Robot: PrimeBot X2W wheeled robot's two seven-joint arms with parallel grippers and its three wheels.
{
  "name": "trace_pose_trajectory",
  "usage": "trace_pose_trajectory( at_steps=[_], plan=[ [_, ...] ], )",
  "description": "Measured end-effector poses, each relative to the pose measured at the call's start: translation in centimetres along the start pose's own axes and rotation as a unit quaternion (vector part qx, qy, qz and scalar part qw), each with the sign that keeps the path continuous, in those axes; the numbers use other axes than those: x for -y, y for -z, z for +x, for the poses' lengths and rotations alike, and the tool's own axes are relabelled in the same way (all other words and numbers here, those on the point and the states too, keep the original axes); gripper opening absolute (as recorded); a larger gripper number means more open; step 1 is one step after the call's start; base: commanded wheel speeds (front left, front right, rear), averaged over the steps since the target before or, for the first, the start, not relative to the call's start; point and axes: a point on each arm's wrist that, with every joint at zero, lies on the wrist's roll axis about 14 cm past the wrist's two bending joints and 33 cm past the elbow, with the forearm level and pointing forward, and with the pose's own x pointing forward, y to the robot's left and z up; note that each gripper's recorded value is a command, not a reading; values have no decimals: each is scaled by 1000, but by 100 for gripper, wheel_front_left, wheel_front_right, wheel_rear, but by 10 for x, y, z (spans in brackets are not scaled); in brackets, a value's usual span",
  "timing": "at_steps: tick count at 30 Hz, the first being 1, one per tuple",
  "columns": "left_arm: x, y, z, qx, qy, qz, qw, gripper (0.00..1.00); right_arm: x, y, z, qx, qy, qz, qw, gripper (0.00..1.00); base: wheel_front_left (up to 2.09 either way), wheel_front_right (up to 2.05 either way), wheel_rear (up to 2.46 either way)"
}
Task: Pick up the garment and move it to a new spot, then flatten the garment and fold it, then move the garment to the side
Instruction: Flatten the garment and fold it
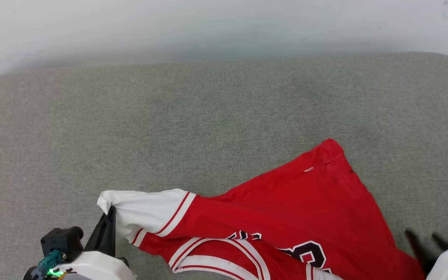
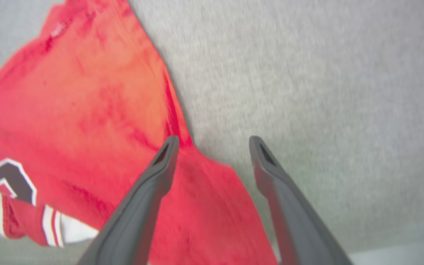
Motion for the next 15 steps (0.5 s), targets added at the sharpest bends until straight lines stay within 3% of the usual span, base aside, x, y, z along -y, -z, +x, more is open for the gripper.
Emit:
trace_pose_trajectory(
  at_steps=[3,6,10,15],
  plan=[
    [1,0,2,-2,0,-1,1000,0,-5,-63,9,136,-7,5,991,100,0,0,0],
    [4,-4,9,4,5,-2,1000,0,-16,-98,20,187,-24,5,982,100,0,0,0],
    [10,-7,21,8,17,-1,1000,0,-34,-112,49,150,-48,-18,987,100,0,0,0],
    [16,-5,36,7,28,3,1000,0,-51,-113,86,29,-62,-74,995,100,0,0,0]
  ],
)
